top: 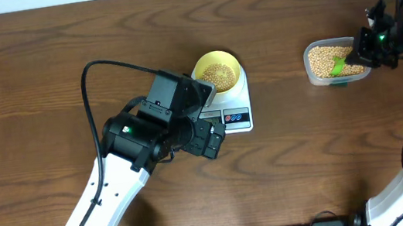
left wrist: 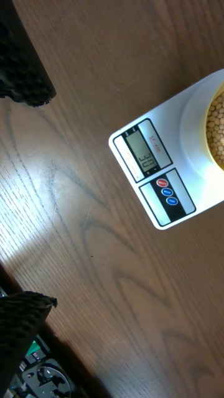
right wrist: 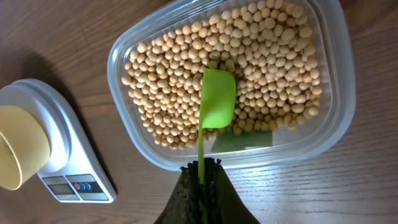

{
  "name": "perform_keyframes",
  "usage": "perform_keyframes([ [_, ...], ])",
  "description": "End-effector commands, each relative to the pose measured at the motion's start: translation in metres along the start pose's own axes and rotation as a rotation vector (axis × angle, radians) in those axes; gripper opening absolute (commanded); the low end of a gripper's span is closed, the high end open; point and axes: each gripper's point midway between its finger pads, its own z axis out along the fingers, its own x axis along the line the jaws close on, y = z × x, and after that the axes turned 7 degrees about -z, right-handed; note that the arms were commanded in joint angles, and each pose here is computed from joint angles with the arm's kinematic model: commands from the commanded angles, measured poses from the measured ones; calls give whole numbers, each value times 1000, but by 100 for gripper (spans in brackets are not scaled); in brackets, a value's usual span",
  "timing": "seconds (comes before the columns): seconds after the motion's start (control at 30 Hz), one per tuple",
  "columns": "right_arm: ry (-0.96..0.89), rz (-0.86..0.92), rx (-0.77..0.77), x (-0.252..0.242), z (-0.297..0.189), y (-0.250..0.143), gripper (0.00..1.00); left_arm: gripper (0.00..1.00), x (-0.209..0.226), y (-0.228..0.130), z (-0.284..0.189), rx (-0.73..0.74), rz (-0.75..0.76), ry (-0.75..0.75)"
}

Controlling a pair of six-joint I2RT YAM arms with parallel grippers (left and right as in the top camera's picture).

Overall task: Scoop item into bowl and weigh 50g on scale
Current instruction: 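Move the empty scoop back down into the soybean tub, then scoop soybeans with the green scoop in the tub using the right gripper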

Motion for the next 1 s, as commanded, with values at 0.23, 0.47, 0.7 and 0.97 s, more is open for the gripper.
perform_keyframes([
  [0.23,88,-49,29,2,12,-4,1,98,0,0,0,0,-5,-7],
  [0.47,147,-82,8,6,17,3,1,98,0,0,0,0,-5,-7],
  [0.7,219,-80,-24,3,9,8,1,98,0,0,0,0,-5,-7],
  [0.97,252,-63,-39,-9,6,7,1,98,0,0,0,0,-5,-7],
])
